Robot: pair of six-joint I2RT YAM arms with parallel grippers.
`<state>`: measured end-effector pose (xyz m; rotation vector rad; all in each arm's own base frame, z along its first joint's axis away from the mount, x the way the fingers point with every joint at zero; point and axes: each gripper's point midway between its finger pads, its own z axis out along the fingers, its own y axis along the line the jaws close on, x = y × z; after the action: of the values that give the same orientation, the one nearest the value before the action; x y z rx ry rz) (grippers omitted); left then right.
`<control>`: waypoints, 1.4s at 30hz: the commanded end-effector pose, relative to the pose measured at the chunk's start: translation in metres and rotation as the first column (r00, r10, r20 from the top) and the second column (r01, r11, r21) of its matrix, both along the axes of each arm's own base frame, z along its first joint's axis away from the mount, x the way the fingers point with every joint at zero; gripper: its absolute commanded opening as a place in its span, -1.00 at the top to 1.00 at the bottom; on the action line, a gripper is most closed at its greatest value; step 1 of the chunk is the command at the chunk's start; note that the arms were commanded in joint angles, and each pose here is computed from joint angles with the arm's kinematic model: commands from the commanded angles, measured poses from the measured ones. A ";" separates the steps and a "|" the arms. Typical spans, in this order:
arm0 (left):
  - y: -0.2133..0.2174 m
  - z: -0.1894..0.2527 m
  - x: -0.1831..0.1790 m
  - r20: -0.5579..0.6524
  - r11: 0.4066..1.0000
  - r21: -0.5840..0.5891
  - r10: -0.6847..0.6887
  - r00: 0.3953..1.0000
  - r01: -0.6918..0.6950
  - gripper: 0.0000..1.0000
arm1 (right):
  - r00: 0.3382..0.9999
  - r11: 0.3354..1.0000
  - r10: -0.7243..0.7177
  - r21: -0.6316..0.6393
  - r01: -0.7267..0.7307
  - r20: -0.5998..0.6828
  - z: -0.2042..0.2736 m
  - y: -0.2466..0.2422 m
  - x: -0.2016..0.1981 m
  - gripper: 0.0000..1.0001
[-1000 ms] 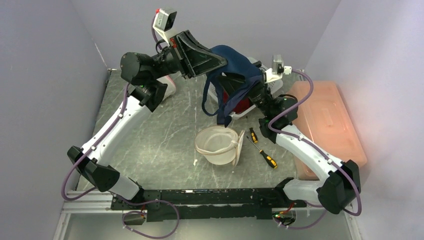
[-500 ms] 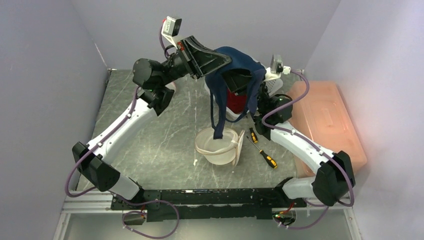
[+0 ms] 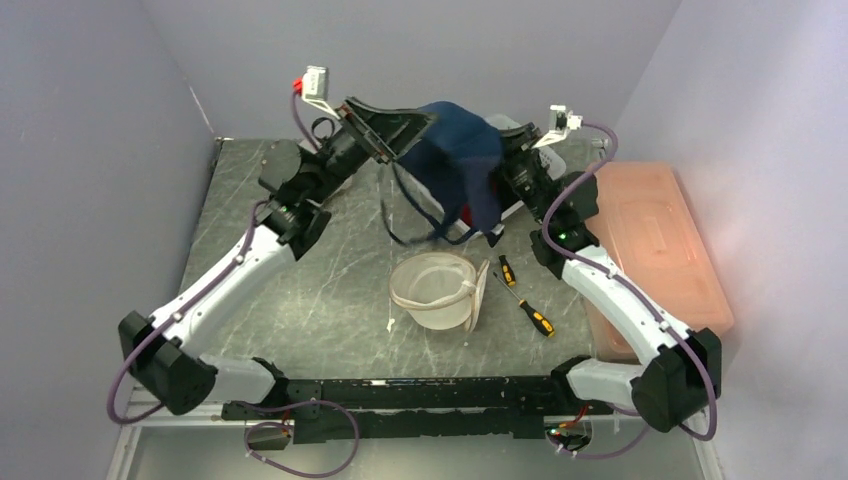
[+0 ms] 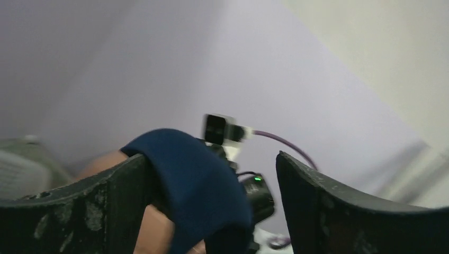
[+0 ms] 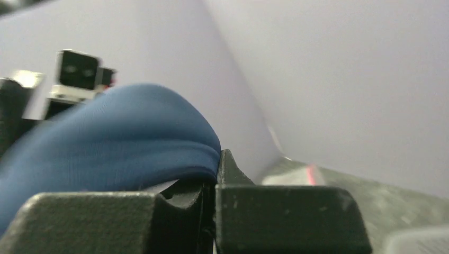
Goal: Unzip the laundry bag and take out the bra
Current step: Adjust the bra, then place the bra in the bin.
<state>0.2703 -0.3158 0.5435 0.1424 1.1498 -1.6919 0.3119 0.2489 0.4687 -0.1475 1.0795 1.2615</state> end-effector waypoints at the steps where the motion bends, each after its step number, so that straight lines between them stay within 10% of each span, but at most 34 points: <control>1: 0.058 -0.007 0.038 -0.089 0.924 0.037 0.382 0.920 -0.380 -0.86 | 0.959 0.926 -0.280 -0.275 0.259 -0.040 -0.016 -0.024 0.037 1.00; 8: 0.115 -0.054 0.039 -0.117 0.765 0.250 0.632 0.766 -0.593 -0.86 | 0.840 0.695 -0.542 -0.553 0.460 0.017 -0.030 -0.046 0.100 1.00; 16: 0.183 -0.091 0.018 -0.074 0.543 0.424 0.819 0.570 -0.725 -0.86 | 0.848 0.667 -0.525 -0.582 0.466 0.077 -0.006 -0.025 0.139 1.00; 21: 0.184 -0.139 0.013 -0.102 0.527 0.527 0.818 0.566 -0.666 -0.86 | 0.879 0.692 -0.475 -0.605 0.393 0.027 -0.002 -0.006 0.167 1.00; 27: 0.183 -0.198 0.008 -0.149 0.510 0.641 0.816 0.559 -0.574 -0.86 | 0.945 0.894 -0.278 -0.407 0.189 -0.171 0.017 -0.004 0.190 1.00; 33: 0.171 -0.227 0.005 -0.200 0.536 0.685 0.790 0.580 -0.493 -0.85 | 0.841 0.979 -0.204 -0.109 0.172 -0.501 -0.050 -0.103 0.260 1.00; 42: 0.136 -0.270 0.016 -0.291 0.585 0.739 0.724 0.626 -0.333 -0.81 | 0.696 0.988 -0.152 -0.100 0.115 -0.702 -0.179 -0.126 0.301 1.00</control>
<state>0.2833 -0.1618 0.2905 -0.3453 1.8882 -0.6364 0.6264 0.0811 0.2766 0.4987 1.7581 1.0220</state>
